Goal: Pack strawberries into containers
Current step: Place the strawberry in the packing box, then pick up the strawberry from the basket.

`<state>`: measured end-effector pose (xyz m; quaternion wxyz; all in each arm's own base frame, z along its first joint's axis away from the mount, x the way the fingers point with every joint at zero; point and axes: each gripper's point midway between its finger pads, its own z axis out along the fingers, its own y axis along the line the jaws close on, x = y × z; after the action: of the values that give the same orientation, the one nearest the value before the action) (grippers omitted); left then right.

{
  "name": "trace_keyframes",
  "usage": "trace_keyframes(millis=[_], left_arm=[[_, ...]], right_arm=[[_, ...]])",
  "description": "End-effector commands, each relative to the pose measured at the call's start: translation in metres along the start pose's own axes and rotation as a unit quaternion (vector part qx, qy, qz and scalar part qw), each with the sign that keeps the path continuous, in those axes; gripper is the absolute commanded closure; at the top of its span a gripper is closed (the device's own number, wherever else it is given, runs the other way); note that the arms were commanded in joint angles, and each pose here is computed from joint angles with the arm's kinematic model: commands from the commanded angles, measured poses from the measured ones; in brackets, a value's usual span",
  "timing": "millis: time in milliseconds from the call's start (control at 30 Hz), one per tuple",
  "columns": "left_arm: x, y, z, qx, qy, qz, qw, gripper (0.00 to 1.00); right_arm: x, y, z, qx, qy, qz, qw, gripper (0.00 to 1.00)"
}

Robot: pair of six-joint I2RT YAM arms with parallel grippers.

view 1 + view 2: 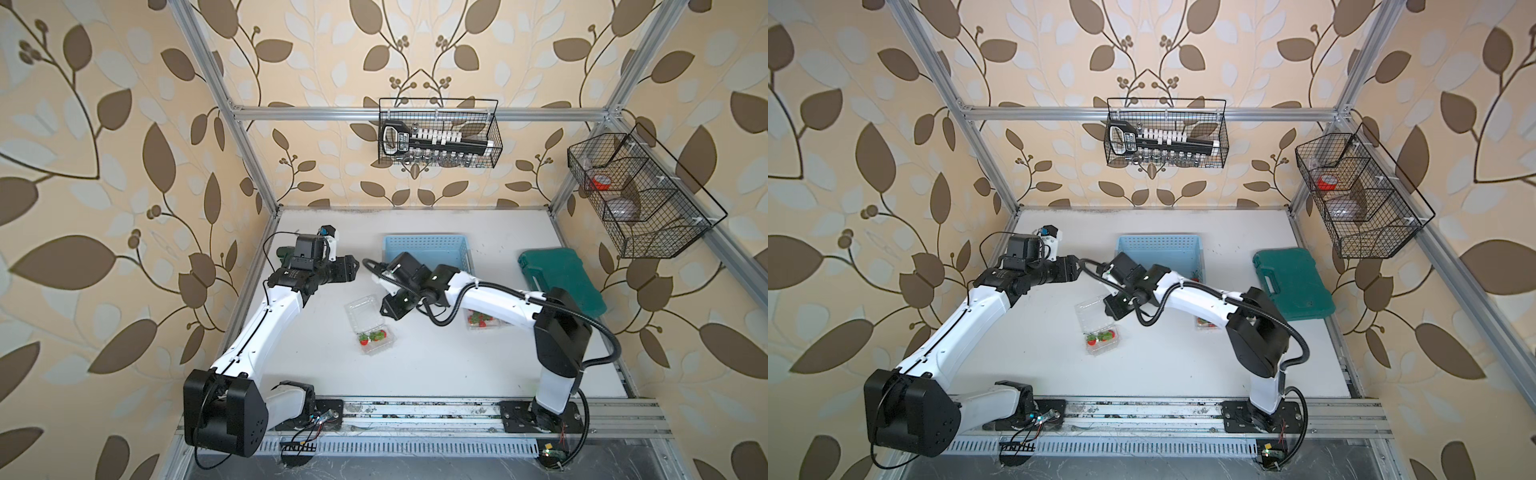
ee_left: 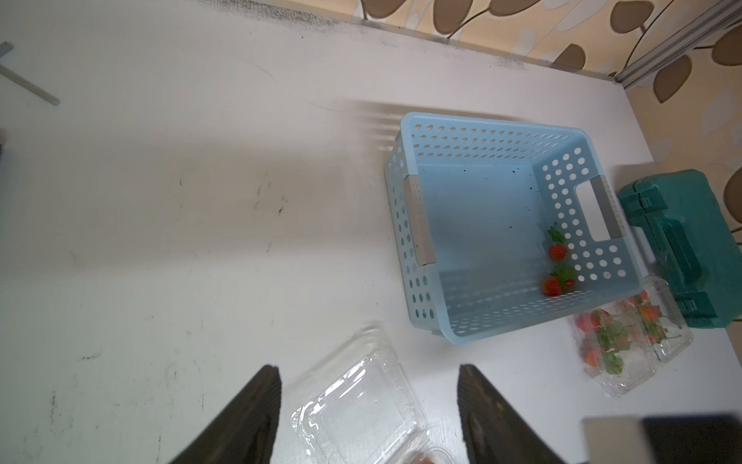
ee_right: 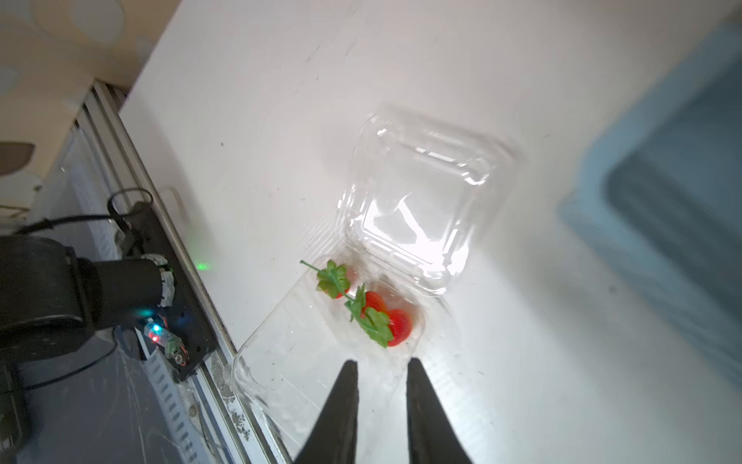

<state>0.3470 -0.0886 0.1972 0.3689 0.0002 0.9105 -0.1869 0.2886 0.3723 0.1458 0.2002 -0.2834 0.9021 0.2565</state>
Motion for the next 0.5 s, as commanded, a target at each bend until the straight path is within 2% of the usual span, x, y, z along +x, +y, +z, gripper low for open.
trace_keyframes(millis=[0, 100, 200, 367, 467], left_arm=[[-0.015, -0.006, -0.012, 0.010, -0.026, 0.002, 1.000, 0.29], [-0.016, -0.007, -0.012, 0.013, -0.027, 0.002, 1.000, 0.29], [-0.015, -0.007, -0.011, 0.014, -0.025, 0.002, 1.000, 0.29], [-0.014, -0.008, -0.009, 0.018, -0.020, 0.006, 1.000, 0.29], [-0.013, -0.007, -0.009, 0.015, -0.019, 0.007, 1.000, 0.29]], right_arm=[[-0.019, -0.055, -0.035, 0.056, -0.043, 0.060, 0.996, 0.75], [-0.012, -0.132, -0.057, 0.156, -0.011, 0.125, 0.980, 0.72], [-0.003, -0.183, -0.075, 0.256, 0.019, 0.133, 0.957, 0.70], [0.014, -0.226, -0.071, 0.297, 0.097, 0.134, 0.940, 0.65], [0.019, -0.240, -0.062, 0.313, 0.123, 0.132, 0.932, 0.64]])
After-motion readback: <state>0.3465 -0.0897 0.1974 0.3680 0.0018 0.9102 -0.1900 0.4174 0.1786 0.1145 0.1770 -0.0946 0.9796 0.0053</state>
